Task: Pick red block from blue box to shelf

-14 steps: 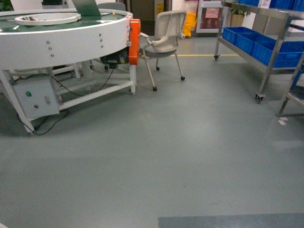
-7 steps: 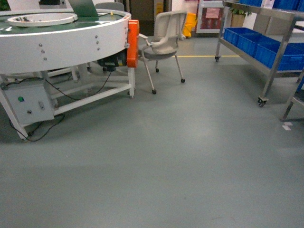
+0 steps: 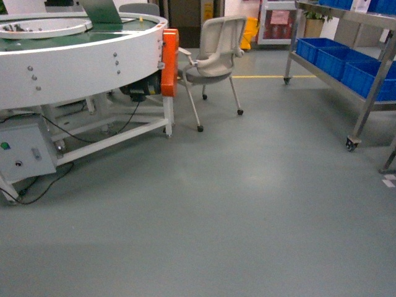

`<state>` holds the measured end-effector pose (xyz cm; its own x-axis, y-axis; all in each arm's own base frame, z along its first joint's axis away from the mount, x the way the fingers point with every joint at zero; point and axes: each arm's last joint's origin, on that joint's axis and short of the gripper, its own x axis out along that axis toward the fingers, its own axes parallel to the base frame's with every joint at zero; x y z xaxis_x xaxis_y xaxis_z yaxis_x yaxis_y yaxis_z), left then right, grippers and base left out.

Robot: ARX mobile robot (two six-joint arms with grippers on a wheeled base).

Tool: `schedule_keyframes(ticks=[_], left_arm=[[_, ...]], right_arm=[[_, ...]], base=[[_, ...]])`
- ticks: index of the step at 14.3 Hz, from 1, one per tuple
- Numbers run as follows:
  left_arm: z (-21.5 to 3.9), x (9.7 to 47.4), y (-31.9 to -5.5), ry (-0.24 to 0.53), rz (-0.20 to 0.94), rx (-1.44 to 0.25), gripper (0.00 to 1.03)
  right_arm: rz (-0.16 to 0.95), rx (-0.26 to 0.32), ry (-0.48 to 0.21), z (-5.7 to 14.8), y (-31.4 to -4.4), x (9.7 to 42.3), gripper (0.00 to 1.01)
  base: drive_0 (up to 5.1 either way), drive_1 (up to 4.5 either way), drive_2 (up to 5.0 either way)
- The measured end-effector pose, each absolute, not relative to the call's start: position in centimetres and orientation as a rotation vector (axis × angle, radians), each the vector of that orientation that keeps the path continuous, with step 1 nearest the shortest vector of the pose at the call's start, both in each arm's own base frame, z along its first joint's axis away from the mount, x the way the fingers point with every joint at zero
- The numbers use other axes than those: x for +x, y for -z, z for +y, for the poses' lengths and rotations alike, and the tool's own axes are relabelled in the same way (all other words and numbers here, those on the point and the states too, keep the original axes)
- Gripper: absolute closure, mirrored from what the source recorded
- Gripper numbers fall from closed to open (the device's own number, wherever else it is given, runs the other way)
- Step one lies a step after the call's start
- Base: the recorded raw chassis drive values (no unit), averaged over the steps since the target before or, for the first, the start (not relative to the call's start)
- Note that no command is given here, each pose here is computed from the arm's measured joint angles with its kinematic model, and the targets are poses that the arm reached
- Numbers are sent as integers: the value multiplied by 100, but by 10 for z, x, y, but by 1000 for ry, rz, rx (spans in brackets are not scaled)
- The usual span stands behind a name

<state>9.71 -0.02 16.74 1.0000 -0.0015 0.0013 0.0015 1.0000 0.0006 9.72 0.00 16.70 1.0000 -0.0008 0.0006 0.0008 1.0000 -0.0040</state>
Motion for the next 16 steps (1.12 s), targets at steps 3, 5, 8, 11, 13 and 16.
schedule_keyframes(ticks=[3, 5, 8, 11, 13, 16], left_arm=[[0, 97, -168, 2, -4, 1, 5], [0, 97, -168, 1, -7, 1, 5], [0, 97, -168, 2, -2, 1, 5], [0, 97, -168, 0, -8, 1, 5], [0, 97, -168, 1, -6, 1, 5], [0, 97, -168, 2, -4, 1, 5]], right_arm=[[-4, -4, 0, 0, -167, 97, 77], [-6, -4, 0, 0, -167, 97, 77], [-2, -4, 0, 0, -167, 97, 77], [-6, -4, 1, 0, -167, 97, 77], [-8, -4, 0, 0, -168, 97, 77], [-3, -4, 0, 0, -167, 97, 77]], base=[[-6, 424, -437], [-5, 425, -436], [-7, 423, -438], [-4, 426, -434], [-7, 423, -438], [-5, 427, -436]])
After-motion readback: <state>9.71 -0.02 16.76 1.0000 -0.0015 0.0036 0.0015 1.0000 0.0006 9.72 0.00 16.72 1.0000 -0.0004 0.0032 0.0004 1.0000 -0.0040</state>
